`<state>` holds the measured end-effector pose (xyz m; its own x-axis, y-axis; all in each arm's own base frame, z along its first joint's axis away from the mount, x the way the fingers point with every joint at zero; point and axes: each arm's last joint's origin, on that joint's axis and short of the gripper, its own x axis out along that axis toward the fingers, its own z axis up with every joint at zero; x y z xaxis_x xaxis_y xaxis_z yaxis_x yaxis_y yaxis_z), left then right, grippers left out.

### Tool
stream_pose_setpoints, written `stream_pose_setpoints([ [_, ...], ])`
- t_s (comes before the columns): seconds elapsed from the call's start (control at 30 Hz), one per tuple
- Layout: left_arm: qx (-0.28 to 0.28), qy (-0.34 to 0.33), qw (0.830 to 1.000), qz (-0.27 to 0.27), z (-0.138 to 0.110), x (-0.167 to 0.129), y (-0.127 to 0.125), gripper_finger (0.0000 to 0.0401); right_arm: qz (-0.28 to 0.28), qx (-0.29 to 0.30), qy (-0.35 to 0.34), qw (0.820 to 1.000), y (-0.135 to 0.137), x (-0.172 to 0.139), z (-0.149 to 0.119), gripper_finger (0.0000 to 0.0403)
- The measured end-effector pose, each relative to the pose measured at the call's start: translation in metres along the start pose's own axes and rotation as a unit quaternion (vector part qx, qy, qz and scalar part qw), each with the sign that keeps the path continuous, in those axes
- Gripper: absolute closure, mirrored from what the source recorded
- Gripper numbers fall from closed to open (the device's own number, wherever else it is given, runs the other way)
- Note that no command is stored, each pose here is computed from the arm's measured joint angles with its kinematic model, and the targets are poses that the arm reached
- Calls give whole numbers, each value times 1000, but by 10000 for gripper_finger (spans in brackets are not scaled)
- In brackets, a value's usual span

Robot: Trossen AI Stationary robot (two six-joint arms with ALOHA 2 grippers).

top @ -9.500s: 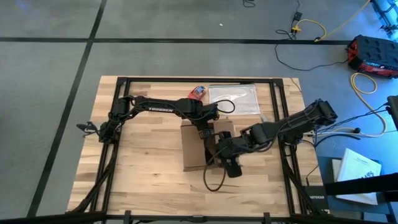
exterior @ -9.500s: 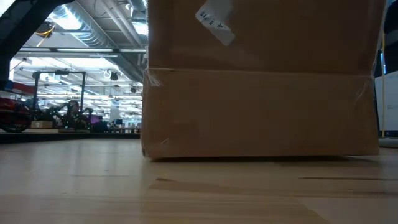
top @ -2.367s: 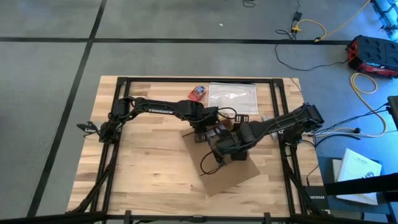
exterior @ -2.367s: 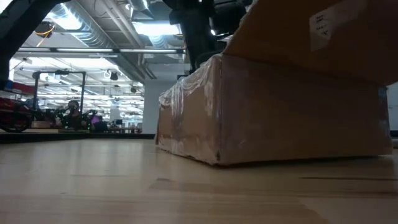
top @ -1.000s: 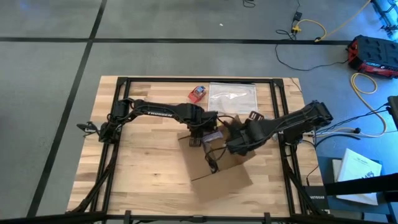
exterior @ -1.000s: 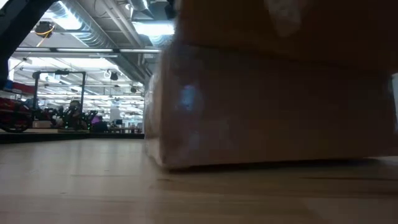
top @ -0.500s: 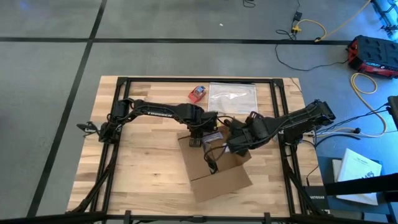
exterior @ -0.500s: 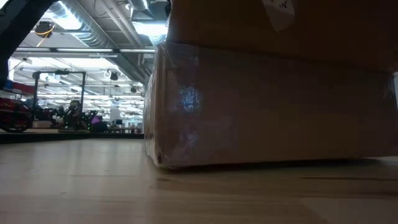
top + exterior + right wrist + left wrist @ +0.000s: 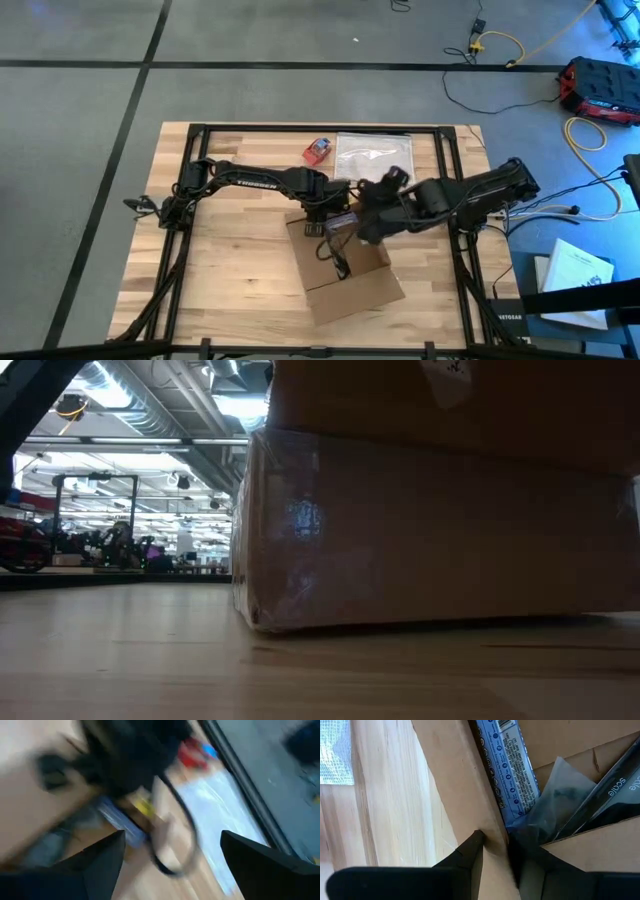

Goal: Unpack boxes
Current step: Open the box using the silver cutter

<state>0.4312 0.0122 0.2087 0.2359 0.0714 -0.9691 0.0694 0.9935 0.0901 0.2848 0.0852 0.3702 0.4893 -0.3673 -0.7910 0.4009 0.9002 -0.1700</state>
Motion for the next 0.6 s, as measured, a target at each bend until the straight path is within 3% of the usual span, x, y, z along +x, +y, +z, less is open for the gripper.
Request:
stream_pose_setpoints([
  [0.17, -2, 0, 1000, 0, 0, 0, 0, 325, 139, -30, -54, 988, 18, -3, 18, 134],
  [0.37, -10, -1, 1000, 0, 0, 0, 0, 325, 261, -79, 15, 962, 29, 9, 6, 204],
  [0.6, -12, -5, 1000, -1, 1, 0, 0, 325, 305, -87, 54, 947, 41, 28, -3, 228],
])
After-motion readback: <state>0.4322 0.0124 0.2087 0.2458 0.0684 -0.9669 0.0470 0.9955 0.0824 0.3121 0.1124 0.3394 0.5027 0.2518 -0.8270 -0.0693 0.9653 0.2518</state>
